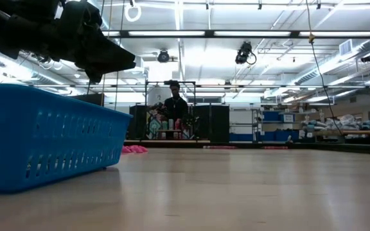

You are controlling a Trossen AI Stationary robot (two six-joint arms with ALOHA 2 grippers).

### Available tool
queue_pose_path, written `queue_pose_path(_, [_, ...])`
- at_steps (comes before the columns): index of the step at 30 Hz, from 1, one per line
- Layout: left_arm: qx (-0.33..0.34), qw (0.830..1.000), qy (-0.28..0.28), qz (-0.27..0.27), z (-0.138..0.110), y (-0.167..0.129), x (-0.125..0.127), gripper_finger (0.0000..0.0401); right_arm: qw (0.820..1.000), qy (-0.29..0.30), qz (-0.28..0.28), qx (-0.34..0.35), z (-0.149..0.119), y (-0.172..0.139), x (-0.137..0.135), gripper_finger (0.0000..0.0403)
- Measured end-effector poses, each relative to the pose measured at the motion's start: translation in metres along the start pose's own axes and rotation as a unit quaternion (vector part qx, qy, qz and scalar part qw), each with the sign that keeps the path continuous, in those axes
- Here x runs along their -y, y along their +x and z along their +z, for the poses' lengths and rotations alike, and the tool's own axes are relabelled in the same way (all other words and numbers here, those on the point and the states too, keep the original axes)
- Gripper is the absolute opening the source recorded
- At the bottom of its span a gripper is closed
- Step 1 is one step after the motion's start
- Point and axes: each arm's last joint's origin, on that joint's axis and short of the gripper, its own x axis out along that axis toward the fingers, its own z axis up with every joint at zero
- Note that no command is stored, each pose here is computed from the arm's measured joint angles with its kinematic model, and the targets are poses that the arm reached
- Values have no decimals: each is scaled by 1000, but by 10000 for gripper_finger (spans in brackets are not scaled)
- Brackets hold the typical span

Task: Sort crayons
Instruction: Put the red crayon into the right blue bin

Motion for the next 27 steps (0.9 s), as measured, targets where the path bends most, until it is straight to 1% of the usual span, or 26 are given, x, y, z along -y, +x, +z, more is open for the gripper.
queue_pose_path(5, [0, 1000, 0, 0, 0, 0, 0, 149, 1000, 1, -2, -1, 1, 0, 1, 71])
queue_pose_path(10, [0, 1000, 0, 0, 0, 0, 0, 149, 1000, 1, -11, -17, 2, -3, 4, 104])
queue_pose_path(13, [0, 1000, 0, 0, 0, 0, 0, 149, 999, 2, -34, -17, 4, -14, 10, 116])
queue_pose_path(15, [0, 1000, 0, 0, 0, 0, 0, 149, 999, -1, -54, 7, 7, -23, 15, 119])
queue_pose_path(18, [0, 1000, -2, 0, 0, 0, 0, 149, 997, 1, -75, 22, 15, -33, 29, 119])
queue_pose_path(20, [0, 1000, -2, 0, 0, 0, 0, 149, 996, 7, -79, 28, 24, -36, 38, 118])
queue_pose_path(23, [-3, 1000, -2, -1, 0, 0, 0, 149, 995, 5, -96, 33, 40, -33, 53, 117])
queue_pose_path(27, [-6, 1000, 0, -1, -1, 0, 0, 149, 992, -14, -122, 33, 64, -25, 71, 117])
